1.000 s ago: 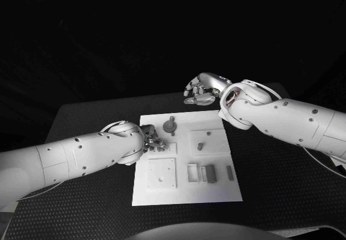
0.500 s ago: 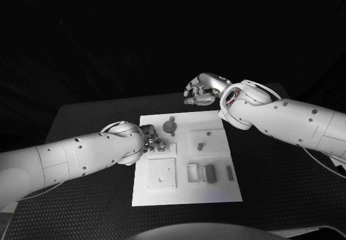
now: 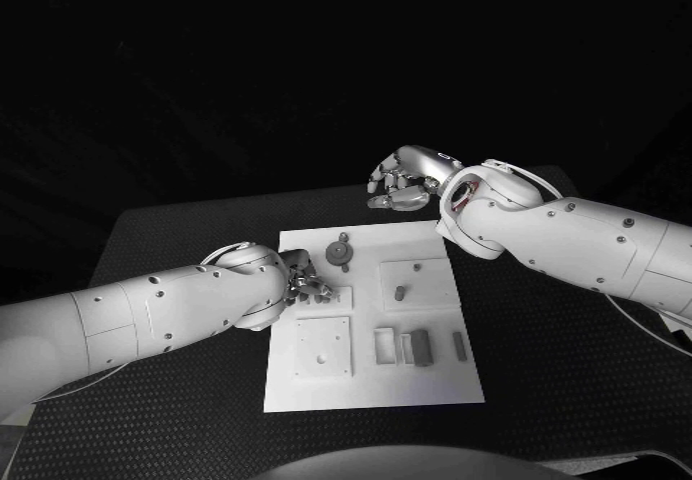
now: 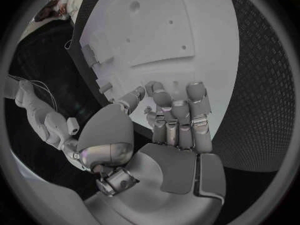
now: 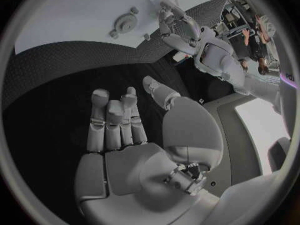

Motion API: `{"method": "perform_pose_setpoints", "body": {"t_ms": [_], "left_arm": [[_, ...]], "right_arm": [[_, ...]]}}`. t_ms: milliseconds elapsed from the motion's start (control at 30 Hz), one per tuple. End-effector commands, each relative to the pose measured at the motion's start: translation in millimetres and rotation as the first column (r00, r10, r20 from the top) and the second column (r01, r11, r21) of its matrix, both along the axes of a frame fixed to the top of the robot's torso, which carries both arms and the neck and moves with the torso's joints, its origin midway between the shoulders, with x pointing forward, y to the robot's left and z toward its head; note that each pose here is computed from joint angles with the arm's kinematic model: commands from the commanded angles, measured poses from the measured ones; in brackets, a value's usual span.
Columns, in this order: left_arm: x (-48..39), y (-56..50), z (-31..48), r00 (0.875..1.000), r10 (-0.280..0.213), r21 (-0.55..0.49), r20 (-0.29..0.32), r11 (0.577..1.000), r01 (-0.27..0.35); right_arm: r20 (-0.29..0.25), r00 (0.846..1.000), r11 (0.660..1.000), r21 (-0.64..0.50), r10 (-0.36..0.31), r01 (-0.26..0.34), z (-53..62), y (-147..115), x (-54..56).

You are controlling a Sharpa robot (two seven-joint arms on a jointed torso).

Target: Assemble the parts on the task board

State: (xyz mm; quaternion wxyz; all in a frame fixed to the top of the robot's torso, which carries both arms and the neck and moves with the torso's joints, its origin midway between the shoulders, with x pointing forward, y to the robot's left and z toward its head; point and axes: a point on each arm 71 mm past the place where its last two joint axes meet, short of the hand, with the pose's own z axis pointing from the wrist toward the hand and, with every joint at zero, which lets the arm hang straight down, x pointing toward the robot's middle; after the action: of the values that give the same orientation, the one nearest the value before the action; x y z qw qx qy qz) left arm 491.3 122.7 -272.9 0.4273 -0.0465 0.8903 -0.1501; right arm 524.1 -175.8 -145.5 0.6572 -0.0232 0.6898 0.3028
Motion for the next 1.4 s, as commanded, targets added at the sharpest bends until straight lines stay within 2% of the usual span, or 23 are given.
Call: {"method": "perform_pose_setpoints", "body": {"t_ms": [33,267,500,700,967,1133,1267,1400], "left_arm": [[-0.9,-0.2,0.1,1.0,-0.005,-0.012,0.001,1.0,0.005],[-0.7,2.0,0.3,1.0,-0.003,-0.014,0.001,1.0,0.003],[-3.6,10.8,2.1,1.0,0.013,-0.037,-0.019,0.999,-0.014],[-1.7,15.1,14.8,0.999,0.026,-0.08,-0.019,0.996,-0.027],[9.1,18.4,42.2,0.997,0.072,-0.196,-0.001,0.978,-0.071],[16.2,26.6,57.6,0.996,0.094,-0.255,-0.003,0.963,-0.092],[21.6,34.4,63.7,0.995,0.102,-0.265,0.012,0.959,-0.095],[31.8,45.0,72.3,0.991,0.124,-0.282,0.047,0.954,-0.106]], "right_arm": [[-0.006,1.0,1.0,-0.005,0.007,-0.007,-0.3,0,-0.1],[-0.006,1.0,1.0,-0.005,0.006,-0.006,-0.5,0,0.1],[-0.006,1.0,1.0,-0.006,-0.001,0.001,-0.9,-2,1.4],[-0.009,1.0,1.0,-0.004,-0.012,0.012,-1.8,-6,3.7],[-0.008,1.0,1.0,-0.003,-0.03,0.03,-3.1,-11,8.0],[-0.011,0.999,0.999,-0.001,-0.039,0.039,-4.1,-14,10.5],[-0.011,0.999,0.999,0.001,-0.048,0.048,-4.9,-17,12.8],[-0.011,0.998,0.998,0.005,-0.057,0.057,-5.5,-21,14.8]]}}
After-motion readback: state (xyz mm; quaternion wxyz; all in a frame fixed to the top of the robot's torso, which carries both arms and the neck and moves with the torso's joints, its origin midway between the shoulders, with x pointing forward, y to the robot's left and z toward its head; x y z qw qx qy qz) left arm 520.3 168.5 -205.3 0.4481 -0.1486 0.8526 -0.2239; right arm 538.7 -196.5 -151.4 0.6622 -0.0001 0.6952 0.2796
